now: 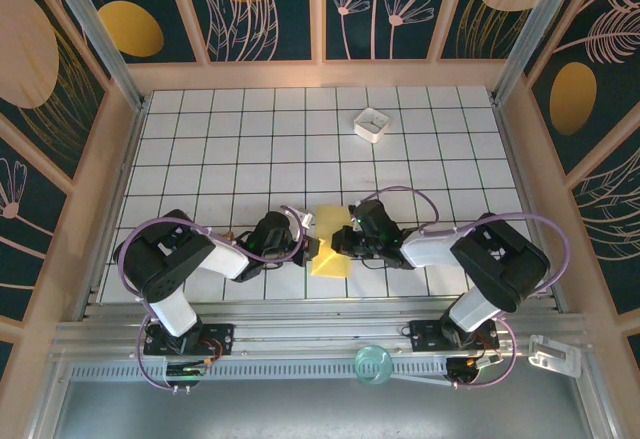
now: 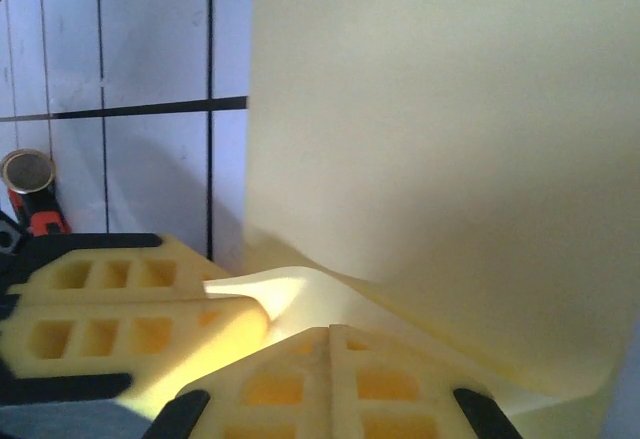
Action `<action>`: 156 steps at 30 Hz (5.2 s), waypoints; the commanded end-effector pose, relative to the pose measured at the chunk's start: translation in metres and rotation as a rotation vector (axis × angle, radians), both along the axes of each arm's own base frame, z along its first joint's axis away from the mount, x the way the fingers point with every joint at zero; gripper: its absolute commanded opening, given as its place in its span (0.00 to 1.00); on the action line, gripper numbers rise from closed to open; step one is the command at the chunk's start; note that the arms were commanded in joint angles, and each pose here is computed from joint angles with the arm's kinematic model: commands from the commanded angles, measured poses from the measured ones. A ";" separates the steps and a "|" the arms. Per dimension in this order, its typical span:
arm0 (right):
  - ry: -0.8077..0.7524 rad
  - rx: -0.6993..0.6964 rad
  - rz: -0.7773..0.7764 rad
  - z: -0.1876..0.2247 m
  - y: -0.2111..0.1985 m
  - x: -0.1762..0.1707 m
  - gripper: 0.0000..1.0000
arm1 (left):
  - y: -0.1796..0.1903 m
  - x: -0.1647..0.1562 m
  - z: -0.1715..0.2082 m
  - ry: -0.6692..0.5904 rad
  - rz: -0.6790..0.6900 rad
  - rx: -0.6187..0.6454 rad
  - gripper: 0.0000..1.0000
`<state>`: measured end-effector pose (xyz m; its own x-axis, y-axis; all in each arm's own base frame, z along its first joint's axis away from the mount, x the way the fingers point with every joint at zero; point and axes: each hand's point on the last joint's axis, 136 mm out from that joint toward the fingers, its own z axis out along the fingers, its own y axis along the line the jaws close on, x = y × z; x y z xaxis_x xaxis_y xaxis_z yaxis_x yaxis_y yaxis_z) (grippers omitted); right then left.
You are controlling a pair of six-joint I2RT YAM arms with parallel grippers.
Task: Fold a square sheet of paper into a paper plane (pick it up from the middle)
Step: Fold the triangle a second time at the center of the table.
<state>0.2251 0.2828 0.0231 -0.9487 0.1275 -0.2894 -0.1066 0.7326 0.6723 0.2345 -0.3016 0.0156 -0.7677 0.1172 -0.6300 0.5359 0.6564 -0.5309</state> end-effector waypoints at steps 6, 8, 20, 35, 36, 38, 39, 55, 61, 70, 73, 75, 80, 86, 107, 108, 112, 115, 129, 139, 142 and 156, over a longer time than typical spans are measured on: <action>0.004 -0.067 -0.015 -0.019 -0.021 0.002 0.00 | 0.047 -0.012 -0.060 0.107 0.080 0.251 0.00; -0.002 -0.074 -0.024 -0.017 -0.026 0.004 0.00 | 0.047 -0.012 -0.061 0.107 0.081 0.253 0.00; -0.102 -0.007 0.001 0.031 -0.017 0.004 0.00 | 0.047 -0.011 -0.060 0.106 0.082 0.254 0.00; -0.033 0.022 0.071 0.010 0.026 -0.013 0.00 | 0.046 -0.011 -0.059 0.104 0.080 0.251 0.00; -0.028 0.009 0.069 0.007 0.025 -0.013 0.00 | 0.046 -0.011 -0.059 0.104 0.080 0.251 0.00; -0.012 -0.017 0.060 0.000 0.019 -0.014 0.00 | 0.046 -0.011 -0.059 0.102 0.080 0.249 0.00; -0.001 -0.031 0.055 -0.004 0.016 -0.016 0.00 | 0.047 -0.011 -0.059 0.102 0.081 0.250 0.00; 0.046 -0.044 -0.020 -0.006 -0.021 -0.020 0.00 | 0.047 -0.010 -0.060 0.099 0.083 0.259 0.00; -0.048 0.062 0.044 0.031 0.001 -0.012 0.00 | 0.047 -0.010 -0.060 0.098 0.082 0.259 0.00; -0.032 0.007 0.049 0.008 0.010 0.006 0.00 | 0.047 -0.010 -0.059 0.098 0.080 0.257 0.00; -0.007 -0.022 0.036 -0.004 0.001 0.005 0.00 | 0.047 -0.011 -0.060 0.099 0.080 0.259 0.00; 0.013 -0.037 0.023 -0.012 -0.007 0.001 0.00 | 0.047 -0.010 -0.060 0.098 0.081 0.260 0.00; 0.033 -0.052 -0.008 -0.016 -0.027 -0.008 0.00 | 0.048 -0.010 -0.060 0.095 0.084 0.264 0.00; -0.044 0.029 -0.003 0.022 -0.016 0.010 0.00 | 0.048 -0.010 -0.060 0.097 0.083 0.263 0.00; 0.018 -0.024 -0.022 -0.019 -0.029 0.023 0.00 | 0.049 -0.010 -0.060 0.094 0.087 0.265 0.00; 0.025 -0.032 -0.028 -0.022 -0.034 0.021 0.00 | 0.049 -0.010 -0.060 0.094 0.087 0.266 0.00; 0.024 -0.046 -0.052 -0.021 -0.049 0.021 0.00 | 0.049 -0.010 -0.060 0.094 0.087 0.266 0.00; -0.022 -0.038 -0.062 -0.003 -0.052 0.030 0.00 | 0.049 -0.010 -0.060 0.094 0.087 0.263 0.00; -0.068 0.052 0.053 0.032 0.007 0.022 0.00 | 0.049 -0.010 -0.060 0.095 0.087 0.264 0.00; 0.002 0.012 0.055 -0.008 0.000 0.014 0.00 | 0.048 -0.010 -0.060 0.095 0.087 0.263 0.00; 0.012 -0.007 0.049 -0.017 -0.006 0.012 0.00 | 0.048 -0.008 -0.059 0.090 0.090 0.262 0.00; 0.052 -0.039 0.030 -0.037 -0.020 0.000 0.00 | 0.035 0.007 -0.011 0.035 0.133 0.154 0.20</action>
